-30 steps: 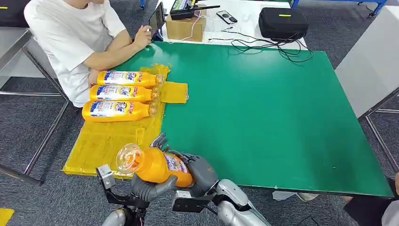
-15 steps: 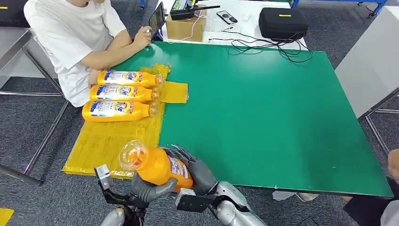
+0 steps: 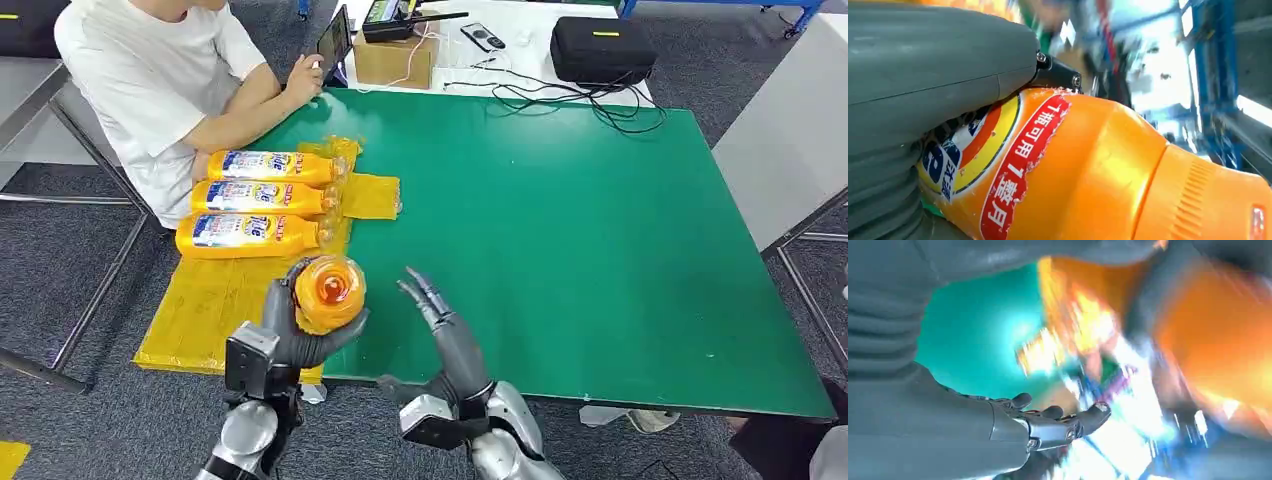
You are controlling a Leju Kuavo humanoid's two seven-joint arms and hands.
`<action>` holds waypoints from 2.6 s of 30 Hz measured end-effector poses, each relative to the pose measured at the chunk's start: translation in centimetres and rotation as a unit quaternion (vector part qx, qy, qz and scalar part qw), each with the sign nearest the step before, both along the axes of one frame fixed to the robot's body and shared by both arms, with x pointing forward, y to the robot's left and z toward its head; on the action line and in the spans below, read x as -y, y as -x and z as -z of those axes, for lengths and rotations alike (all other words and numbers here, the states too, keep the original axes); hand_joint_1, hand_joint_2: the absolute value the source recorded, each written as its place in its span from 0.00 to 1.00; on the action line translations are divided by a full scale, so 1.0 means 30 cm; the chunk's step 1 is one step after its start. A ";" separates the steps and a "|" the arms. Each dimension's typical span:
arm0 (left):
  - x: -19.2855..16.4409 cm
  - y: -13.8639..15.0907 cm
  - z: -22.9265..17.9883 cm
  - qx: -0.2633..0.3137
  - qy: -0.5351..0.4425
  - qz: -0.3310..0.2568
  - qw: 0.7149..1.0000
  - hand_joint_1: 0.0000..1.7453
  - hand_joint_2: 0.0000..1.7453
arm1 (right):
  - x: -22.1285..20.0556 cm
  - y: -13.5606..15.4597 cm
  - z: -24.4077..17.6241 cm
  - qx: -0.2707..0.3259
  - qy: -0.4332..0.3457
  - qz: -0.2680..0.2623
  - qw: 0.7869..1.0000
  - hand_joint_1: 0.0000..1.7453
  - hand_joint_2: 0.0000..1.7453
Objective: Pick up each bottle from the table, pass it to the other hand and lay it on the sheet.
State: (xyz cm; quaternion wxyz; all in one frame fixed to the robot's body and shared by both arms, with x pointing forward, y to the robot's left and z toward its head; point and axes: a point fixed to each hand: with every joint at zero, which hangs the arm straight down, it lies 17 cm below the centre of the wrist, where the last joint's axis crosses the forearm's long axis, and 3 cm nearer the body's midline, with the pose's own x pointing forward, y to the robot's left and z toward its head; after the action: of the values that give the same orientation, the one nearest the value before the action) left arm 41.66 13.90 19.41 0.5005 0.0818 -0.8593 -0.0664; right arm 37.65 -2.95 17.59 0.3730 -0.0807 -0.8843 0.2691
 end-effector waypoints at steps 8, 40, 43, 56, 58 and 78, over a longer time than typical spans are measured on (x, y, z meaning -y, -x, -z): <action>-0.060 -0.139 -0.062 0.062 -0.146 -0.106 0.982 1.00 1.00 | 0.259 0.030 -0.386 0.114 -0.188 0.091 0.971 0.00 0.00; -0.135 -0.433 0.534 -0.214 -0.556 -0.041 0.802 0.09 1.00 | 0.134 0.119 -0.278 -0.001 -0.205 -0.074 0.976 0.00 0.00; -0.133 -0.436 0.538 -0.218 -0.559 -0.033 0.799 0.09 1.00 | 0.146 0.112 -0.276 -0.003 -0.209 -0.068 0.976 0.00 0.00; -0.079 -0.414 0.573 -0.229 -0.558 0.028 0.797 0.00 1.00 | 0.165 0.098 -0.276 -0.010 -0.222 -0.063 0.973 0.00 0.00; -0.016 -0.386 0.585 -0.229 -0.538 0.076 0.808 0.00 1.00 | 0.171 0.096 -0.273 -0.012 -0.224 -0.062 0.973 0.00 0.00; 0.154 -0.111 -0.053 -0.003 -0.035 0.074 0.997 0.00 1.00 | 0.170 0.115 -0.267 0.001 -0.211 -0.037 0.977 0.00 0.00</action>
State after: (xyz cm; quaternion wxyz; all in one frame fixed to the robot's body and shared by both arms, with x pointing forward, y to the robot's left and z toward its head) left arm 45.00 9.28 21.00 0.4934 0.0353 -0.8587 -0.1340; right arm 34.19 -8.06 25.60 0.3702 0.0321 -0.9240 0.0902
